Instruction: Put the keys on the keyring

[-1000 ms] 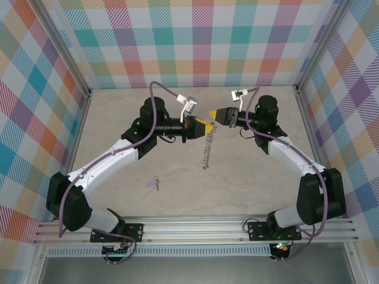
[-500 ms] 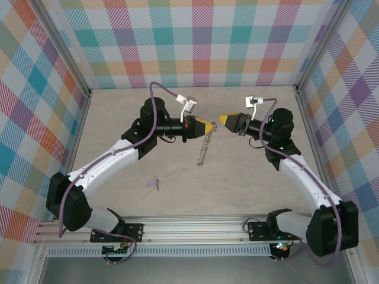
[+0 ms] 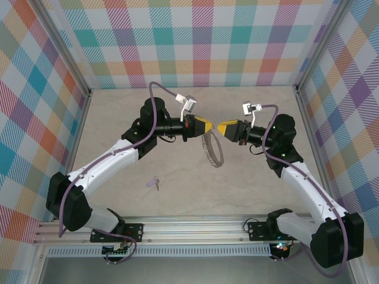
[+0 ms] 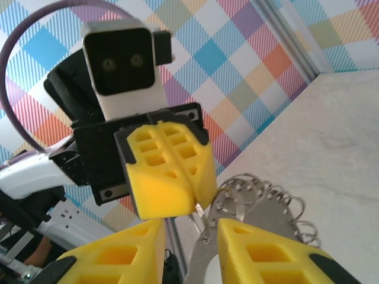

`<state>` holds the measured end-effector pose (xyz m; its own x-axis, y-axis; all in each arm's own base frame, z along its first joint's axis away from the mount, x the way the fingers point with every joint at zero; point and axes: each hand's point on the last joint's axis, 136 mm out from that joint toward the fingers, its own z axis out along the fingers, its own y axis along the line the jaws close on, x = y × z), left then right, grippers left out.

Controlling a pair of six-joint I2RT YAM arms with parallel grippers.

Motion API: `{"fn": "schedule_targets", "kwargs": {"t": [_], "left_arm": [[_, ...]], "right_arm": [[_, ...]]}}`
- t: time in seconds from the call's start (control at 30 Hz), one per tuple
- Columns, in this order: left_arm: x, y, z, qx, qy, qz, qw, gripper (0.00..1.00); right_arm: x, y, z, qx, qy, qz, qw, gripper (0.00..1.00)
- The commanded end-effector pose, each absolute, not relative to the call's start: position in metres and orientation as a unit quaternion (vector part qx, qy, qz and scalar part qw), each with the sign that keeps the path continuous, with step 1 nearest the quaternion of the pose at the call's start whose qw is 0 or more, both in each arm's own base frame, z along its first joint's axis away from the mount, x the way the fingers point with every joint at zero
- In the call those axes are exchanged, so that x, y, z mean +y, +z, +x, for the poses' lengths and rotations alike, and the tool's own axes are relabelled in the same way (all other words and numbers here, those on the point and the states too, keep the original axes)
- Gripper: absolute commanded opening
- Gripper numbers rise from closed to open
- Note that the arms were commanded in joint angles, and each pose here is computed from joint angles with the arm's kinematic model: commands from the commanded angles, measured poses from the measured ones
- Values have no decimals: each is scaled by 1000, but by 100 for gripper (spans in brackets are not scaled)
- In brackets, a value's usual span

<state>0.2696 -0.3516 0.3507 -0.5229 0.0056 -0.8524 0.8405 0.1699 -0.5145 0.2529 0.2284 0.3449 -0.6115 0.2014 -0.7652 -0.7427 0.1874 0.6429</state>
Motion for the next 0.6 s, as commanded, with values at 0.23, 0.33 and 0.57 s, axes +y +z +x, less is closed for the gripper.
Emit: {"fn": "schedule_targets", "kwargs": {"t": [0.23, 0.33, 0.57], "left_arm": [[-355, 370, 266, 652, -569, 324, 383, 0], [-355, 369, 266, 652, -569, 325, 382, 0], [-356, 370, 265, 650, -572, 326, 380, 0]], "right_arm": [[239, 343, 248, 656, 610, -231, 381, 31], [242, 344, 248, 653, 611, -236, 380, 30], [244, 349, 249, 650, 612, -240, 383, 26]]}}
